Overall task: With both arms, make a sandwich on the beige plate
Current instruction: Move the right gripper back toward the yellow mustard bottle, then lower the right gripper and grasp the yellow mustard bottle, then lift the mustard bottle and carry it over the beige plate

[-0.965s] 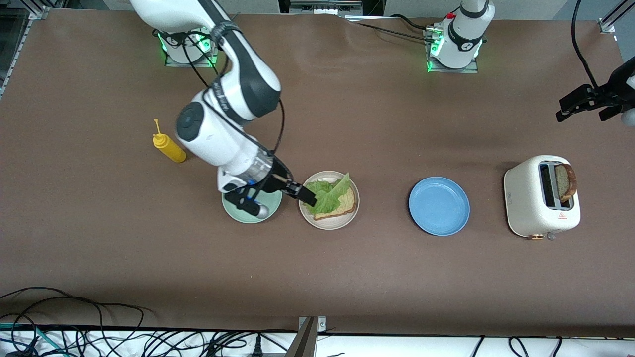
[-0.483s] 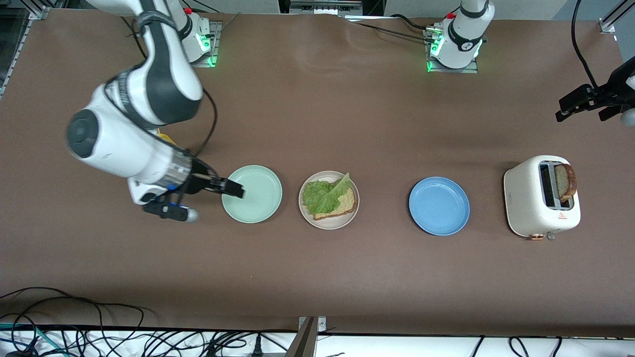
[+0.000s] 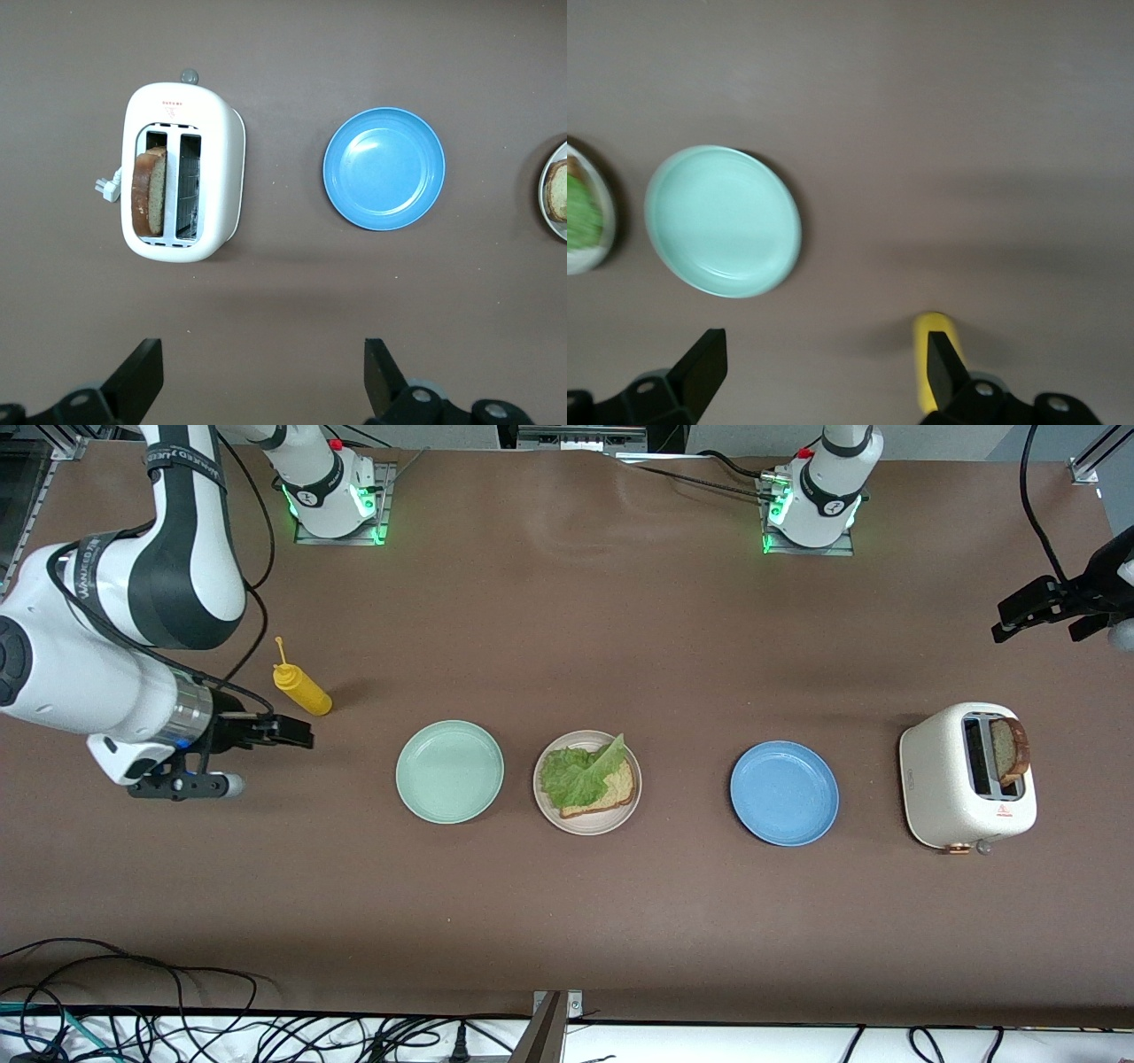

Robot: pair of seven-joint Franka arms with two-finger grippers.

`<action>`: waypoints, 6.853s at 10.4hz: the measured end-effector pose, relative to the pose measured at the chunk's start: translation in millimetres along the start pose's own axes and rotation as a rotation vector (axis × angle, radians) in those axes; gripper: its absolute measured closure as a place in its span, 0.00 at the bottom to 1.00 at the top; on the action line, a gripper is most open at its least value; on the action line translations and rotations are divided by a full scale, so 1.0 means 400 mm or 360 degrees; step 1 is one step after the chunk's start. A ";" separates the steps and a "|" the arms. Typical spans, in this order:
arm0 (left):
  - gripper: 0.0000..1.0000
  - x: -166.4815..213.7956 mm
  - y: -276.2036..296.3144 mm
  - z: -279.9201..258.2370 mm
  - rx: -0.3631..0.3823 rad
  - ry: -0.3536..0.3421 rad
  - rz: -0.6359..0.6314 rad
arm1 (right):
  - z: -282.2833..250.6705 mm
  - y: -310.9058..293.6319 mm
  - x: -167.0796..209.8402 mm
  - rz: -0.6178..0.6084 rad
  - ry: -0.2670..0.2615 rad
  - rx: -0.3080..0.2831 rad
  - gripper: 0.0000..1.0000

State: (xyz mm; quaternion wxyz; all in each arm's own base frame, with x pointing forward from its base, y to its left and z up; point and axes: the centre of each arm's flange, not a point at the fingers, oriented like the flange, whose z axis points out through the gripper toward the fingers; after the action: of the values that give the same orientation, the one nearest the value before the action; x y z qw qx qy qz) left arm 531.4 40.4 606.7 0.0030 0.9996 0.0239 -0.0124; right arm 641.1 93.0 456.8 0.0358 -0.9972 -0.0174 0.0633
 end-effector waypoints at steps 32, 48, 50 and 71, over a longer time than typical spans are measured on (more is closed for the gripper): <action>0.00 0.000 -0.039 0.003 -0.0002 -0.0004 -0.0046 | 0.727 0.659 -0.443 -0.1802 0.1209 0.0985 0.00; 0.00 0.005 -0.061 0.014 -0.0002 -0.0017 -0.0072 | 0.850 0.502 -0.379 -0.1841 0.1593 0.1106 0.68; 0.00 0.006 -0.041 0.014 -0.0001 -0.0017 -0.0049 | 0.809 0.492 -0.308 -0.1896 0.1549 0.1032 0.74; 0.00 0.010 -0.036 -0.001 0.0001 0.0004 -0.0043 | 0.554 -0.778 -0.057 -0.2136 0.0188 -0.0507 0.91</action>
State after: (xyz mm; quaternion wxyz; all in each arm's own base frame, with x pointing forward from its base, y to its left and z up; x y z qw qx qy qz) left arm 534.8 55.1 606.9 0.0025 0.9992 0.0375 -0.0113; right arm 580.8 417.8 263.3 -0.0787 -0.7656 -0.6378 -0.0305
